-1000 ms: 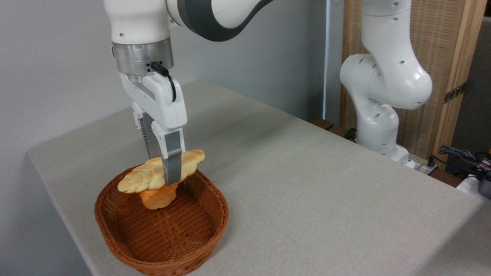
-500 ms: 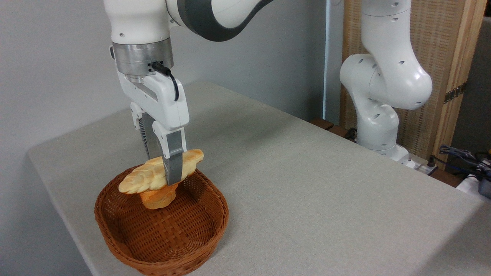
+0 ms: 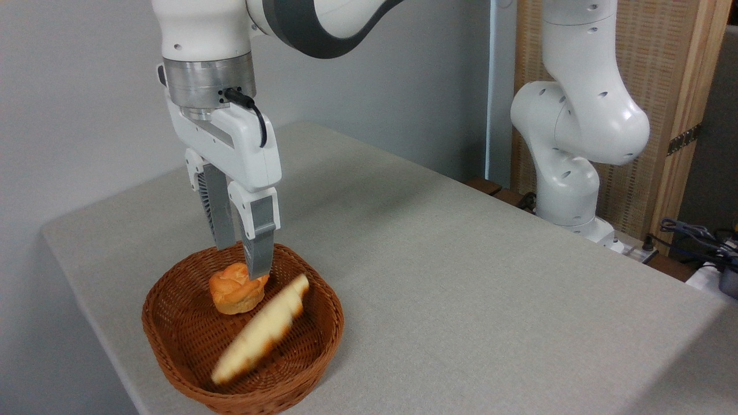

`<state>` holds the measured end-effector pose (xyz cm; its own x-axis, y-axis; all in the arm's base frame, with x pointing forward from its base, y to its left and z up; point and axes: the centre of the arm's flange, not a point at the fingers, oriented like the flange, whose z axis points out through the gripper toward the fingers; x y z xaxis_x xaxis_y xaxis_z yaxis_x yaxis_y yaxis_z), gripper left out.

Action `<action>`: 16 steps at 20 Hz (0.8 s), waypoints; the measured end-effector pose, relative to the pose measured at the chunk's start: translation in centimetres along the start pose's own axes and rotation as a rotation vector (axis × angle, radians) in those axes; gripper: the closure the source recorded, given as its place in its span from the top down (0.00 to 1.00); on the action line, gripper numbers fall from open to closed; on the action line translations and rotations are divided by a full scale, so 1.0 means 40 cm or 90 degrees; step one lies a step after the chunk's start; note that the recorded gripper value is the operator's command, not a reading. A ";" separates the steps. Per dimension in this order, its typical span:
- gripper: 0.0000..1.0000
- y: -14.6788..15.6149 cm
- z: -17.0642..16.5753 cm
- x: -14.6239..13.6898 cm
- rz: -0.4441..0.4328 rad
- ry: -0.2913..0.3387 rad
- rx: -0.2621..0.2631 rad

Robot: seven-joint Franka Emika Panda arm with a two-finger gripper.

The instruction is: Put bread into the basket

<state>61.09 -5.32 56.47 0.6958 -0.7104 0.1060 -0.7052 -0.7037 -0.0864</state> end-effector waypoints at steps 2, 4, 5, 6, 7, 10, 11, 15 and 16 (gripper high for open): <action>1.00 0.000 0.000 0.000 -0.001 0.000 -0.001; 1.00 0.001 0.000 0.001 -0.003 0.003 -0.005; 1.00 0.002 0.000 0.001 -0.008 0.007 -0.011; 1.00 0.001 0.000 -0.001 -0.014 0.011 -0.020; 1.00 0.000 -0.002 -0.002 -0.018 0.013 -0.025; 1.00 -0.003 -0.034 -0.014 -0.040 0.011 -0.054; 1.00 -0.004 -0.043 -0.017 -0.044 0.008 -0.059; 1.00 0.016 -0.085 -0.041 -0.054 -0.022 -0.086; 1.00 0.024 -0.096 -0.048 -0.053 -0.026 -0.090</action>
<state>58.55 -4.57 59.99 0.7556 -0.6518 0.0657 -0.6550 -0.7532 0.0610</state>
